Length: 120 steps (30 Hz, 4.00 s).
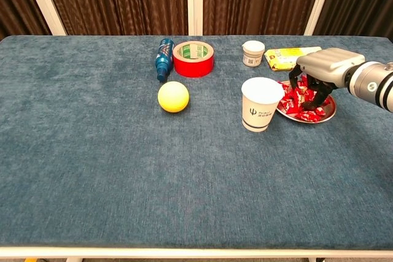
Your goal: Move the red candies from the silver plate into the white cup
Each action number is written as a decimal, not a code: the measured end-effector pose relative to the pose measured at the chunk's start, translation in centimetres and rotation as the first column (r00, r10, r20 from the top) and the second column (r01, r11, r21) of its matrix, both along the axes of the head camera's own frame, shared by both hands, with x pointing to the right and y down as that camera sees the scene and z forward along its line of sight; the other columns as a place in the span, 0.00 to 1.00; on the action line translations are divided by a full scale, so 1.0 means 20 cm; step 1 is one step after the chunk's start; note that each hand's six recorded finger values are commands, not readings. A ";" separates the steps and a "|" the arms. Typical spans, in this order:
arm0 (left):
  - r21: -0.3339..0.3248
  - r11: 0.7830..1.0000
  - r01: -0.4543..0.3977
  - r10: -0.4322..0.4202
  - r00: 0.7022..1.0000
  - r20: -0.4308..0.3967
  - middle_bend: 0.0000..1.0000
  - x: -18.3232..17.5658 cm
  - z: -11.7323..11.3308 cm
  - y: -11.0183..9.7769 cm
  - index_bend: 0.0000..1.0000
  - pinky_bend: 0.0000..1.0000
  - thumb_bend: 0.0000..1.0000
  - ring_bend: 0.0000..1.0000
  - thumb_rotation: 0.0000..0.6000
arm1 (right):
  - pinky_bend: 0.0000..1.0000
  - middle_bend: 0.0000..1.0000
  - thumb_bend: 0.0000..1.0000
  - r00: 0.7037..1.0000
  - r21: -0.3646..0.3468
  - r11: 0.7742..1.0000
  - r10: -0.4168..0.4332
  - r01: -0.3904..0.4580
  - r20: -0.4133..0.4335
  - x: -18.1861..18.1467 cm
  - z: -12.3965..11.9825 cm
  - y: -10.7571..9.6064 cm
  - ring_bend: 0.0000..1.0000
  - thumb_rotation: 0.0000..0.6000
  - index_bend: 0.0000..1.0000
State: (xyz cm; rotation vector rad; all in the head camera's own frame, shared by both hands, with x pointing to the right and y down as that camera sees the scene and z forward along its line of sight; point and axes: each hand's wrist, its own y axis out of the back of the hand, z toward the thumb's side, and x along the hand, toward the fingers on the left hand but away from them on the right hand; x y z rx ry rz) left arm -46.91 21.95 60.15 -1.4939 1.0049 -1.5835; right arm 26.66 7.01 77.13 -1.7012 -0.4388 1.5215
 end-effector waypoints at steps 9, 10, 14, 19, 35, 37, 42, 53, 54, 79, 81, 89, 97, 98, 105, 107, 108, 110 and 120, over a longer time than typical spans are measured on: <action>0.005 1.000 0.002 -0.002 1.000 0.006 0.22 -0.01 -0.01 0.00 0.29 0.13 0.00 0.12 1.00 | 1.00 1.00 0.35 0.997 0.066 0.998 0.017 -0.022 0.081 -0.01 -0.16 -0.06 1.00 1.00 0.69; 0.006 1.000 0.002 -0.002 1.000 0.007 0.22 -0.01 -0.01 0.00 0.29 0.13 0.00 0.12 1.00 | 1.00 1.00 0.35 0.995 0.078 0.997 0.016 -0.024 0.101 -0.02 -0.20 -0.07 1.00 1.00 0.69; 0.015 1.000 0.000 0.000 1.000 0.001 0.22 0.00 -0.02 -0.01 0.29 0.13 0.00 0.12 1.00 | 1.00 1.00 0.34 0.982 0.097 0.995 0.005 -0.023 0.187 -0.07 -0.36 -0.07 1.00 1.00 0.69; 0.018 1.000 -0.004 0.004 1.000 -0.001 0.22 0.01 -0.03 -0.01 0.29 0.13 0.00 0.12 1.00 | 1.00 1.00 0.34 0.955 0.074 0.997 -0.042 0.021 0.294 -0.21 -0.52 -0.01 1.00 1.00 0.65; 0.015 1.000 0.014 -0.014 1.000 0.003 0.22 -0.02 -0.03 0.02 0.29 0.13 0.00 0.12 1.00 | 1.00 1.00 0.30 0.959 0.029 0.991 -0.130 0.127 0.250 -0.34 -0.42 0.08 1.00 1.00 0.38; 0.016 1.000 0.013 -0.013 1.000 0.003 0.22 -0.02 -0.03 0.02 0.29 0.13 0.00 0.12 1.00 | 1.00 1.00 0.25 0.960 0.031 0.991 -0.130 0.126 0.246 -0.33 -0.42 0.08 1.00 1.00 0.32; 0.016 1.000 0.010 -0.010 1.000 0.004 0.22 -0.01 -0.03 0.02 0.29 0.13 0.00 0.12 1.00 | 1.00 1.00 0.14 0.960 0.048 0.994 -0.110 0.101 0.259 -0.32 -0.46 0.05 1.00 1.00 0.25; 0.013 1.000 -0.001 0.001 1.000 0.003 0.22 0.00 -0.03 0.02 0.29 0.13 0.00 0.12 1.00 | 1.00 1.00 0.04 0.983 0.088 0.995 0.039 -0.056 0.179 -0.02 -0.45 -0.06 1.00 1.00 0.43; 0.013 1.000 -0.002 0.002 1.000 -0.001 0.22 0.01 -0.03 0.01 0.29 0.13 0.00 0.12 1.00 | 1.00 1.00 0.07 0.986 0.077 0.995 0.046 -0.059 0.162 0.00 -0.42 -0.06 1.00 1.00 0.43; 0.010 1.000 0.009 -0.009 1.000 0.008 0.22 -0.01 -0.03 0.03 0.29 0.13 0.00 0.12 1.00 | 1.00 1.00 0.23 1.000 -0.067 0.998 0.003 -0.002 0.019 -0.09 0.01 0.04 1.00 1.00 0.45; 0.008 1.000 0.012 -0.012 1.000 0.007 0.22 -0.01 -0.03 0.03 0.29 0.13 0.00 0.12 1.00 | 1.00 1.00 0.28 1.000 -0.070 0.998 0.004 -0.003 0.015 -0.09 0.02 0.04 1.00 1.00 0.48; 0.007 1.000 0.014 -0.014 1.000 0.005 0.22 -0.02 -0.03 0.04 0.29 0.13 0.00 0.12 1.00 | 1.00 1.00 0.40 0.999 -0.046 0.999 0.028 -0.026 0.032 -0.08 -0.01 0.02 1.00 1.00 0.59; 0.012 1.000 0.008 -0.008 1.000 0.003 0.22 -0.01 -0.03 0.03 0.29 0.13 0.00 0.12 1.00 | 1.00 1.00 0.40 0.990 0.072 0.996 0.041 -0.051 0.135 -0.07 -0.29 -0.07 1.00 1.00 0.59; 0.013 1.000 0.008 -0.008 1.000 0.003 0.22 -0.01 -0.03 0.03 0.29 0.13 0.00 0.12 1.00 | 1.00 1.00 0.40 0.987 0.081 0.995 0.038 -0.051 0.157 -0.08 -0.33 -0.07 1.00 1.00 0.59; 0.019 1.000 0.007 -0.007 1.000 0.003 0.22 -0.01 -0.04 0.03 0.29 0.13 0.00 0.12 1.00 | 1.00 1.00 0.40 0.955 0.093 0.995 -0.052 0.026 0.291 -0.22 -0.55 0.00 1.00 1.00 0.57; 0.018 1.000 0.009 -0.009 1.000 0.006 0.22 -0.02 -0.04 0.04 0.29 0.13 0.00 0.12 1.00 | 1.00 1.00 0.40 0.954 0.080 0.996 -0.071 0.050 0.292 -0.25 -0.54 0.02 1.00 1.00 0.55; 0.019 1.000 0.012 -0.012 1.000 0.006 0.22 -0.02 -0.04 0.04 0.29 0.13 0.00 0.12 1.00 | 1.00 1.00 0.40 0.954 0.071 0.996 -0.078 0.059 0.291 -0.27 -0.53 0.04 1.00 1.00 0.53; 0.018 1.000 0.017 -0.017 1.000 0.008 0.22 -0.03 -0.05 0.04 0.29 0.13 0.00 0.12 1.00 | 1.00 1.00 0.40 0.953 0.054 0.995 -0.096 0.084 0.287 -0.31 -0.49 0.07 1.00 1.00 0.50; 0.011 1.000 0.030 -0.030 1.000 0.001 0.22 -0.04 -0.04 0.06 0.29 0.13 0.00 0.12 1.00 | 1.00 1.00 0.08 0.961 0.038 0.990 -0.143 0.138 0.238 -0.35 -0.42 0.12 1.00 1.00 0.34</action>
